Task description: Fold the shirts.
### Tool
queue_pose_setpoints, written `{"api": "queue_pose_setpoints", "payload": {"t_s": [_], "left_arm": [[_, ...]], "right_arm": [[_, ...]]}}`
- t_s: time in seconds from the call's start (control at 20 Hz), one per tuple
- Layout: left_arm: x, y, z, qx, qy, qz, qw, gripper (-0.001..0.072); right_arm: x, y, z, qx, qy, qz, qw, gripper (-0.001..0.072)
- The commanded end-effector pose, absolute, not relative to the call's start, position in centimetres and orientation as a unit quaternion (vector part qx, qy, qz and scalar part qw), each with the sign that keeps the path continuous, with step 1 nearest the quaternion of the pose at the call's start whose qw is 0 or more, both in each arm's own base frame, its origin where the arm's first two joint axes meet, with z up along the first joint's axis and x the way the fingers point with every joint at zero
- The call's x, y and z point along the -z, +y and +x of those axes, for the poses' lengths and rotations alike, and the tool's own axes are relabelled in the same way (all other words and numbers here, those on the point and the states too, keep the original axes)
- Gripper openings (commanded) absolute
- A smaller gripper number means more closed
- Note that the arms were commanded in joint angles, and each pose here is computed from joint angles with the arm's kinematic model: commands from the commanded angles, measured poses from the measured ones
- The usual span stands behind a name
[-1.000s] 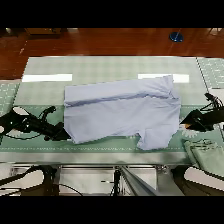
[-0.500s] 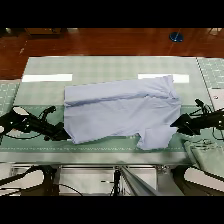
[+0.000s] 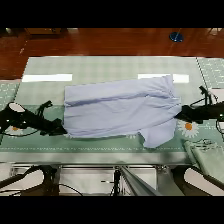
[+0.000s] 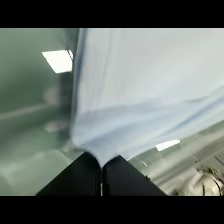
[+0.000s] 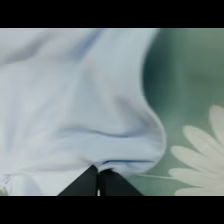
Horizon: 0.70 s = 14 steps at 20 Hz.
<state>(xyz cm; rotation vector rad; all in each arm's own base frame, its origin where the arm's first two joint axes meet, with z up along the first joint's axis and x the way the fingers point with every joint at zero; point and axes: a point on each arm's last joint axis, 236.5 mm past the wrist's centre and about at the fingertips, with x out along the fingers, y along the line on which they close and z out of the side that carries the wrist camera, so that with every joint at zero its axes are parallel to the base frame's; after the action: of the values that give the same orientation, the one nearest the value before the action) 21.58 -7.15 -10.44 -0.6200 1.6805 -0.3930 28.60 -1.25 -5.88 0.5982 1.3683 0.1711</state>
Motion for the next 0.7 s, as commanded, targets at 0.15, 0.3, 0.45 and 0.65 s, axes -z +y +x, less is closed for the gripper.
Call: {"api": "queue_pose_setpoints", "payload": {"t_s": [0.15, 0.3, 0.45, 0.65], "left_arm": [[-2.3, -10.4, 28.8, 0.259, 0.58, -0.318, 0.704, 0.003], [-4.2, -9.9, 31.9, 0.252, 0.536, -0.324, 0.737, 0.003], [-3.7, -8.9, 34.1, 0.234, 0.526, -0.327, 0.749, 0.0031], [-1.8, -7.8, 36.8, 0.214, 0.528, -0.337, 0.749, 0.0031]], "right_arm": [[-6.4, -0.9, 33.1, -0.106, 0.478, 0.237, 0.839, 0.0024], [-8.1, -2.8, 36.1, -0.072, 0.418, 0.24, 0.873, 0.0024], [-7.9, -3.9, 38.6, -0.057, 0.391, 0.266, 0.879, 0.0023], [-7.0, -5.8, 42.9, -0.049, 0.378, 0.297, 0.876, 0.0024]]}}
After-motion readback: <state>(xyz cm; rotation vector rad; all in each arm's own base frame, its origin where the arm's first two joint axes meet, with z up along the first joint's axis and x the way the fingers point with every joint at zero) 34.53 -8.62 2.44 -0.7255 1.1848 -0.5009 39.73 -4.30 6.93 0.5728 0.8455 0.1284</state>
